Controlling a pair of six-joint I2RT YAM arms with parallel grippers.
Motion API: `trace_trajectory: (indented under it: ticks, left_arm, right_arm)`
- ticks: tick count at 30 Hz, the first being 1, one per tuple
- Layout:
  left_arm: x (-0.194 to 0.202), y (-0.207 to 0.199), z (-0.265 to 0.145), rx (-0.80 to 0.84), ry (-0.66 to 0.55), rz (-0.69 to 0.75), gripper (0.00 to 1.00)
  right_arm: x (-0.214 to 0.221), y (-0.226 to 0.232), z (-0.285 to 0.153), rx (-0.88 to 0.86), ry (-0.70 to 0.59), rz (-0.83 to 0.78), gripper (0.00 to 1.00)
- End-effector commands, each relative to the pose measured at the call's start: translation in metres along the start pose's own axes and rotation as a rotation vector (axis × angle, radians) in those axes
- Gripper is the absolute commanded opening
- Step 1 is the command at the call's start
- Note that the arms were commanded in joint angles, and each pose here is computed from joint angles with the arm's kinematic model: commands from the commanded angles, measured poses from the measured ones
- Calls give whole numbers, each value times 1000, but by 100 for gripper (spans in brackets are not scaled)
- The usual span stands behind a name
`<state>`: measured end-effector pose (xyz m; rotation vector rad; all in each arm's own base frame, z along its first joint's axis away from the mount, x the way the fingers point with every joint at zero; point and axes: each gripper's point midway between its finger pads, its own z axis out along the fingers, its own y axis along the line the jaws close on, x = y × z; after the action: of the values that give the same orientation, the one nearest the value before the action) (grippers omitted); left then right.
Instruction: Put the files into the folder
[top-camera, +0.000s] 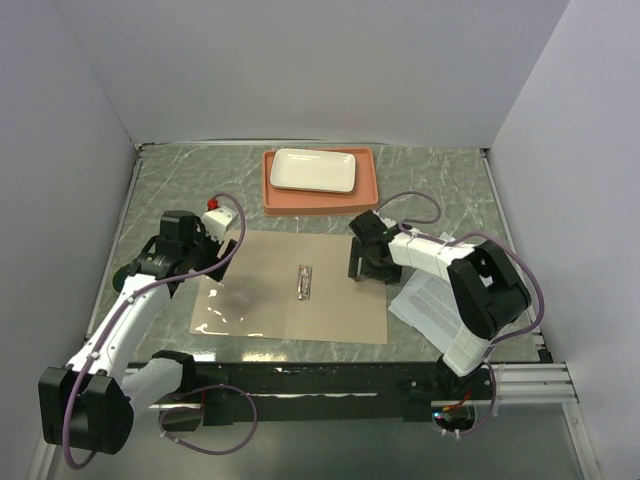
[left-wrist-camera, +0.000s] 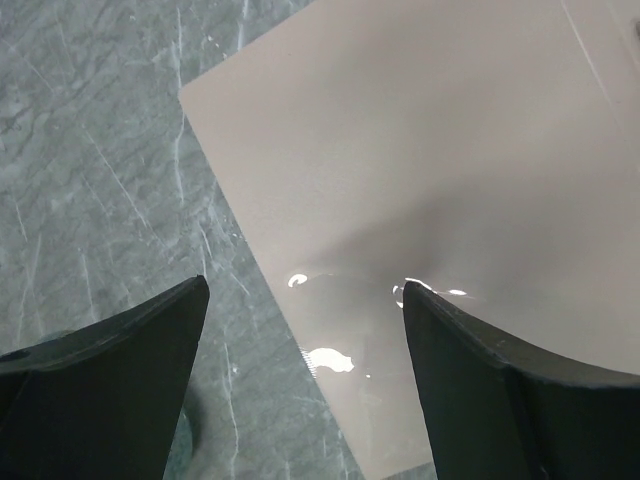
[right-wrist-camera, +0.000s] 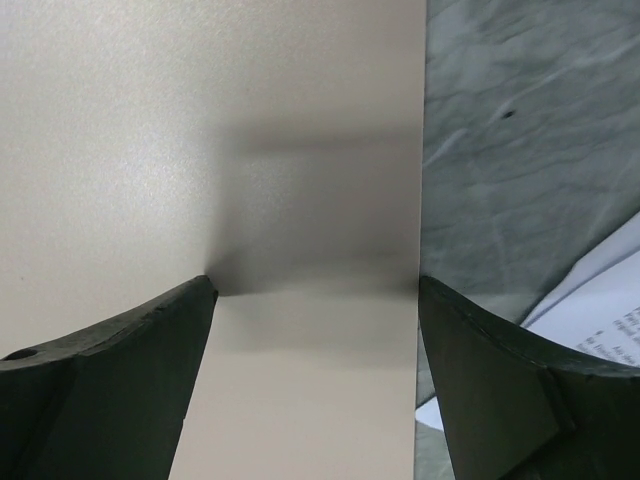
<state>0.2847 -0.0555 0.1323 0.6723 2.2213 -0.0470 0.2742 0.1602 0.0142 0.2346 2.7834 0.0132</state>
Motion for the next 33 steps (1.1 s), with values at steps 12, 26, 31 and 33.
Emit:
trace_trajectory:
  ticks: [12,26,31,33]
  left_arm:
    - [5,-7,-5,15,-13,-9,85]
    - [34,12,42,-74,110,-26,82]
    - [42,12,53,-73,140,-34,81]
    - [46,10,56,-67,148,-31,81]
  right_arm:
    - [-7,7,-40,77,-90,-61,93]
    - [37,-52,-75,341,-106,-162,93]
    - [55,-57,-58,359,-72,-161,92]
    - [57,-60,-53,379,-70,-168,92]
